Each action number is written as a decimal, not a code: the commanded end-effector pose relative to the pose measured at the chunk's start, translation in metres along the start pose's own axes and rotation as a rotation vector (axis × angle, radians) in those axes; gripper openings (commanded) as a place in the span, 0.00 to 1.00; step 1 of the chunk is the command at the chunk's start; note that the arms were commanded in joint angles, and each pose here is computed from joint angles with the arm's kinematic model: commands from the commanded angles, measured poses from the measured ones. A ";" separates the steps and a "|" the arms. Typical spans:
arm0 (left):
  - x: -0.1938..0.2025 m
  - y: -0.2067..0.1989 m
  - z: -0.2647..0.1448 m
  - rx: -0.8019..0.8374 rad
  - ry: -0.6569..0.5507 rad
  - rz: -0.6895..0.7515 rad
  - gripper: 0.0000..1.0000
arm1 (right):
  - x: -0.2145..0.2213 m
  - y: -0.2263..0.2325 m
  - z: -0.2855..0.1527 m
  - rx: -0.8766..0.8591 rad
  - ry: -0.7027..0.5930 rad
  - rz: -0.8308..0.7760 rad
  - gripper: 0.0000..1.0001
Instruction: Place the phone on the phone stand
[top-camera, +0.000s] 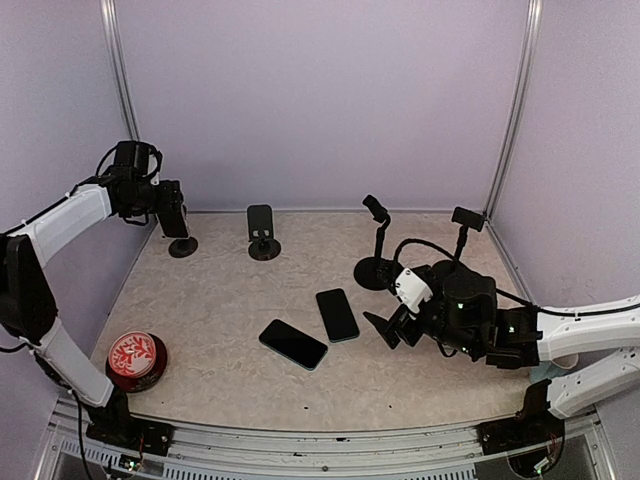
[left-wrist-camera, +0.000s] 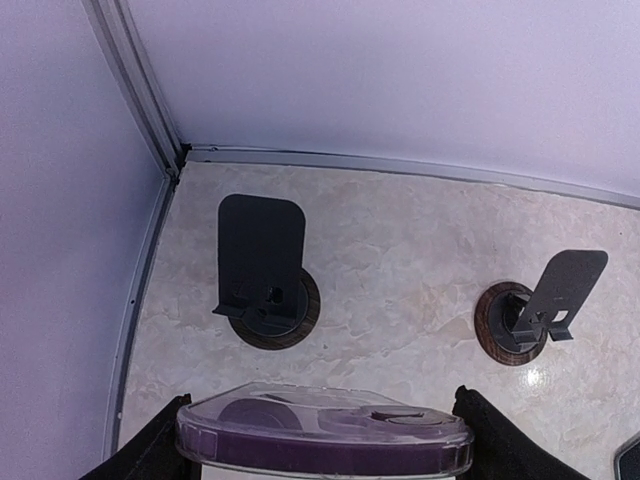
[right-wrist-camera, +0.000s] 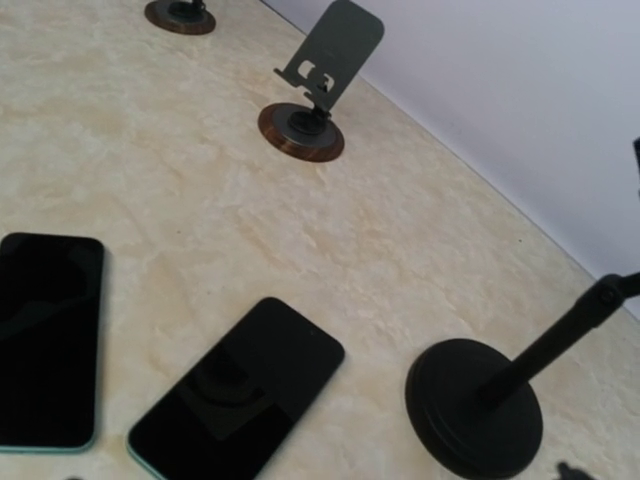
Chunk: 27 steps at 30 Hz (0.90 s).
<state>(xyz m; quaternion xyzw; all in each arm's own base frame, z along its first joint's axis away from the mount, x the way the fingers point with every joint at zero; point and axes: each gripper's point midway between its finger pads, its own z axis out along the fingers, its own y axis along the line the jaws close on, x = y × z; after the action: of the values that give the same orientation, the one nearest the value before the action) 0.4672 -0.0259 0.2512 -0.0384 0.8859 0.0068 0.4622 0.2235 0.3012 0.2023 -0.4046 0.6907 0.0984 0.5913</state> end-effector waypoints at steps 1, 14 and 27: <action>-0.039 0.013 -0.002 -0.030 -0.090 -0.005 0.59 | 0.003 -0.007 -0.007 0.025 -0.004 0.021 1.00; -0.046 0.029 0.042 -0.058 -0.045 -0.022 0.58 | 0.009 -0.013 -0.023 0.031 -0.018 0.082 1.00; -0.052 0.037 0.056 -0.074 -0.043 -0.012 0.58 | 0.014 -0.014 -0.033 0.019 -0.019 0.145 1.00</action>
<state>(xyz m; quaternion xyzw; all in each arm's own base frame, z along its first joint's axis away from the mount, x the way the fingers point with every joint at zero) 0.5262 0.0068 0.2383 -0.0594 0.8917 0.0320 0.4475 0.2100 0.2694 0.2061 -0.3545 0.7062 0.1338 0.5981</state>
